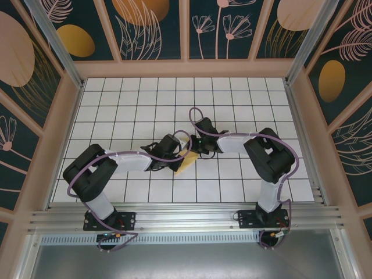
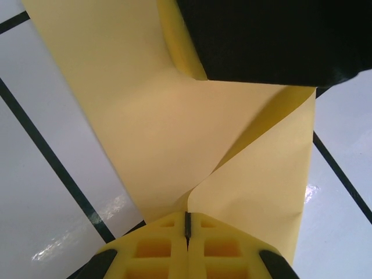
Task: Fold a paper plane with a square sheet of paper (pick it up from the middle)
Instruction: Third fold the triangle at the center of the table.
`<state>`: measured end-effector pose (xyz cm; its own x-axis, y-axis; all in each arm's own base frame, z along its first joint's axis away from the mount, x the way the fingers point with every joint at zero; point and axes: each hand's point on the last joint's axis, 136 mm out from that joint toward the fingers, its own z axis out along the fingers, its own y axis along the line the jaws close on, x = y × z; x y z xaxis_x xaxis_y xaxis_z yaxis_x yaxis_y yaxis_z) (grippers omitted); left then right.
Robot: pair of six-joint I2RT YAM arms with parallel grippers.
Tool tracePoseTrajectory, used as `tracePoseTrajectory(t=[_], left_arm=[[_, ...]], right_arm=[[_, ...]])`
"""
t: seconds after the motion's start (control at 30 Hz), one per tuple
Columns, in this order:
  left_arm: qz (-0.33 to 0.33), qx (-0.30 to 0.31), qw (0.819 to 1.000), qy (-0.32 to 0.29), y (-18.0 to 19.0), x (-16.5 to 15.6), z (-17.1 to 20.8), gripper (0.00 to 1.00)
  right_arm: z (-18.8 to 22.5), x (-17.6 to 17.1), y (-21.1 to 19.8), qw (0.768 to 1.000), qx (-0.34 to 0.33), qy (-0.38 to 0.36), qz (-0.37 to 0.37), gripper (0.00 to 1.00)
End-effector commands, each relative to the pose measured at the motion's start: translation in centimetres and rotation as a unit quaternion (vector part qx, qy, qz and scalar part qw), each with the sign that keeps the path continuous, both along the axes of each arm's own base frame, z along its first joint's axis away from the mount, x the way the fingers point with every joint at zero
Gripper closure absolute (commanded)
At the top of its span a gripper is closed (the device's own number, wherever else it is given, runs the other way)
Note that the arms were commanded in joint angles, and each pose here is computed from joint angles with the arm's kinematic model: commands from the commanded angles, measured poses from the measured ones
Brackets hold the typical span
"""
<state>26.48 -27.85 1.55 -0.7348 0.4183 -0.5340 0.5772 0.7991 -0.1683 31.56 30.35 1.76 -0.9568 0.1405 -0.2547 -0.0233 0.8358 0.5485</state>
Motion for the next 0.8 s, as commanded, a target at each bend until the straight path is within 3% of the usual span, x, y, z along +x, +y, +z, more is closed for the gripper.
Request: tracePoseTrajectory(t=[0.0, 0.4, 0.77], left_arm=[[0.001, -0.004, 0.999, -0.032, 0.0, 1.1, 1.3, 0.94], [-0.019, -0.006, 1.000, 0.011, -0.3, -0.4, -0.7, 0.93], [-0.012, 0.007, 1.000, 0.011, 0.2, -0.4, -1.0, 0.93]], right_arm=[[-4.0, -2.7, -2.6, 0.997, -0.061, 0.057, -0.004, 0.94], [-3.9, -2.6, -2.6, 0.996, -0.062, 0.057, -0.005, 0.95], [-3.7, -2.4, -2.4, 0.997, -0.057, 0.055, -0.005, 0.94]])
